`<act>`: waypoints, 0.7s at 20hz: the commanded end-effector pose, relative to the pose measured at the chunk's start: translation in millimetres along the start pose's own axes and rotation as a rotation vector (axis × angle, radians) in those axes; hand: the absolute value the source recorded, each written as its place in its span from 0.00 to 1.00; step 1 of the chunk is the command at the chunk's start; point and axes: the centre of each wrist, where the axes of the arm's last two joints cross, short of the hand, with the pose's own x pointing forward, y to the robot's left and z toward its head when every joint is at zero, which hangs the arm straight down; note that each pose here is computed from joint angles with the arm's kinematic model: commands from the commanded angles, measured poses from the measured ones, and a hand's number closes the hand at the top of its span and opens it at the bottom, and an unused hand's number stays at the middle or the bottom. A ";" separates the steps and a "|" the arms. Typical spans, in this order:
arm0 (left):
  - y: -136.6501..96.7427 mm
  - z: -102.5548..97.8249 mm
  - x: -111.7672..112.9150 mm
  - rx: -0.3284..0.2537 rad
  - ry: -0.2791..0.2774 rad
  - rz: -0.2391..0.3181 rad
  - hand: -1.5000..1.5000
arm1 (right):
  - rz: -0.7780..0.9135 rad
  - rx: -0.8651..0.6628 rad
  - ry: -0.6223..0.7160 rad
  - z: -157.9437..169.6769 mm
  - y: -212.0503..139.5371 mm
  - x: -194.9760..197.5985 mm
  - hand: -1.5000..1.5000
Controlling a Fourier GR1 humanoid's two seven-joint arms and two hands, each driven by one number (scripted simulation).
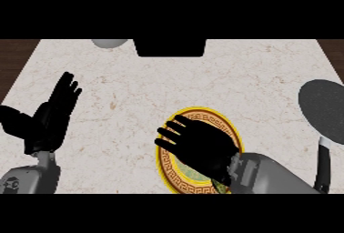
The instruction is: Pick the bell pepper from the plate and place it in the pan
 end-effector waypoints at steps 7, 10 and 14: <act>-0.7 -2.0 -2.8 -0.006 0.011 0.010 0.50 | 0.034 0.021 0.094 -34.8 25.1 3.3 0.00; -7.2 4.4 -6.8 -0.007 0.003 0.011 0.50 | 0.029 0.056 0.118 -48.8 22.6 -10.1 0.00; 1.0 -9.3 10.0 0.006 -0.006 -0.001 0.50 | -0.002 0.048 0.089 -51.5 28.8 16.5 0.00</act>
